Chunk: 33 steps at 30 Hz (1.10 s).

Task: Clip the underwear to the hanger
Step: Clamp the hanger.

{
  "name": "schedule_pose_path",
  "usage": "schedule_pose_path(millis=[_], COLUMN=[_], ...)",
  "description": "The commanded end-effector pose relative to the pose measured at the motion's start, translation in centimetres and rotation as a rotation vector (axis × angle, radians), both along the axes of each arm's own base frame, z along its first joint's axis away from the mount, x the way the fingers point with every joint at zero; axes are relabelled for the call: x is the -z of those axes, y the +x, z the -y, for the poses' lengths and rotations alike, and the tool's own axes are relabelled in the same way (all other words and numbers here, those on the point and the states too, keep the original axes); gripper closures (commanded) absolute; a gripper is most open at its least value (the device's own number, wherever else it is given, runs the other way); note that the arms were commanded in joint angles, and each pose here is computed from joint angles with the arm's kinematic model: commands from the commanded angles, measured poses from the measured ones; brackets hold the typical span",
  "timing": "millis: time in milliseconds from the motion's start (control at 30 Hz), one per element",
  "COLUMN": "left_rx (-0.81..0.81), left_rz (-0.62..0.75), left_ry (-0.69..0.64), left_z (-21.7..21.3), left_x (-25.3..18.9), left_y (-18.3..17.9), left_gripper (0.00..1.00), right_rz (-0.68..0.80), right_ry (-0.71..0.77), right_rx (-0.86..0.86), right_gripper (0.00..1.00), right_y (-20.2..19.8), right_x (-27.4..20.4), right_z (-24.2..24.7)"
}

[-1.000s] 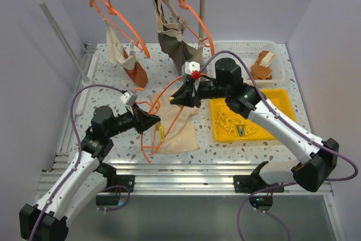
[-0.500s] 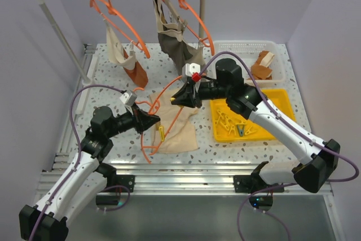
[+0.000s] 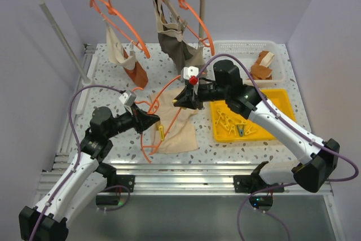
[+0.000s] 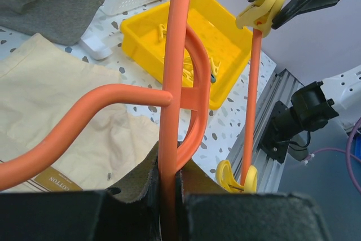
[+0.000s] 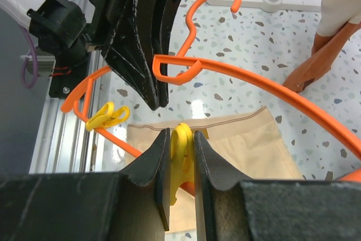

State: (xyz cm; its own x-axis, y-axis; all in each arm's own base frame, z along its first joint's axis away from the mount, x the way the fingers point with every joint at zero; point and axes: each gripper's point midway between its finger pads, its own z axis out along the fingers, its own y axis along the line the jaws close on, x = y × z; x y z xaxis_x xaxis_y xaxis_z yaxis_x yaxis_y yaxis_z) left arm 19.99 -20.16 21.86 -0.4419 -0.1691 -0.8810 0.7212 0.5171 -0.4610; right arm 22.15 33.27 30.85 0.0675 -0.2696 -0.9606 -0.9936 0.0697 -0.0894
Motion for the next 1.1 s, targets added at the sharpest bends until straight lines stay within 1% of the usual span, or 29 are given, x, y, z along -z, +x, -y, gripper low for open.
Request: schedule_pose_path(millis=[0,100,133,200,233,300,333,367,400,667,733,767,800,867,933,1000,1033,1067], left_rx=[0.003,0.005,0.005,0.006,0.006,0.008,0.008,0.008,0.009,0.009,0.011,0.011,0.009,0.005,-0.003,-0.024,-0.034,-0.06], left_rz=[0.078,0.077,0.076,0.075,0.079,0.076,0.076,0.075,0.075,0.073,0.072,0.073,0.072,0.071,0.071,0.067,0.067,0.065], left_ry=[-0.01,-0.01,-0.011,-0.01,-0.011,-0.011,-0.012,-0.012,-0.013,-0.012,-0.011,-0.012,-0.011,-0.01,-0.008,-0.002,0.0,0.004], left_z=[0.0,0.1,0.1,0.1,0.1,0.1,0.1,0.1,0.1,0.2,0.2,0.2,0.2,0.2,0.1,-0.1,-0.2,-0.5], left_x=[-1.9,-1.9,-1.9,-1.8,-1.9,-1.8,-1.8,-1.8,-1.8,-1.6,-1.5,-1.5,-1.5,-1.4,-1.4,-1.2,-1.2,-1.1], left_y=[0.1,0.1,0.1,0.1,0.1,0.1,0.1,0.1,0.1,0.3,0.2,0.3,0.3,0.3,0.5,0.7,0.8,1.2], left_gripper=[1.0,1.0,1.0,1.0,1.0,1.0,1.0,1.0,1.0,1.0,1.0,1.0,1.0,1.0,1.0,1.0,1.0,1.0], right_rz=[0.028,0.035,0.035,0.034,0.036,0.038,0.037,0.039,0.044,0.049,0.067,0.053,0.086,0.092,0.111,0.1,0.109,0.082], right_ry=[-0.034,-0.031,-0.028,-0.029,-0.028,-0.027,-0.029,-0.027,-0.022,-0.013,0.015,0.024,0.069,0.107,0.153,0.198,0.238,0.269], right_rx=[0.025,0.03,0.032,0.034,0.038,0.055,0.058,0.064,0.066,0.09,0.109,0.117,0.127,0.152,0.221,0.271,0.293,0.314], right_gripper=[0.98,0.98,0.95,0.87,0.76,0.59,0.45,0.4,0.29,0.27,0.27,0.27,0.27,0.26,0.26,0.26,0.26,0.25], right_y=[0.5,0.4,0.3,0.4,0.4,0.6,0.7,0.7,0.7,0.9,1.1,1.0,0.9,0.9,1.2,1.3,0.8,0.8], right_x=[0.1,-0.1,-0.2,-0.2,-0.3,-0.3,-0.2,-0.3,-0.4,-0.5,-1.3,-1.2,-2.5,-3.1,-4.5,-5.2,-6.2,-5.9], right_z=[0.4,0.6,0.6,0.6,0.7,0.8,0.8,0.9,0.9,1.2,1.1,1.2,1.3,1.5,2.4,3.0,3.7,3.8])
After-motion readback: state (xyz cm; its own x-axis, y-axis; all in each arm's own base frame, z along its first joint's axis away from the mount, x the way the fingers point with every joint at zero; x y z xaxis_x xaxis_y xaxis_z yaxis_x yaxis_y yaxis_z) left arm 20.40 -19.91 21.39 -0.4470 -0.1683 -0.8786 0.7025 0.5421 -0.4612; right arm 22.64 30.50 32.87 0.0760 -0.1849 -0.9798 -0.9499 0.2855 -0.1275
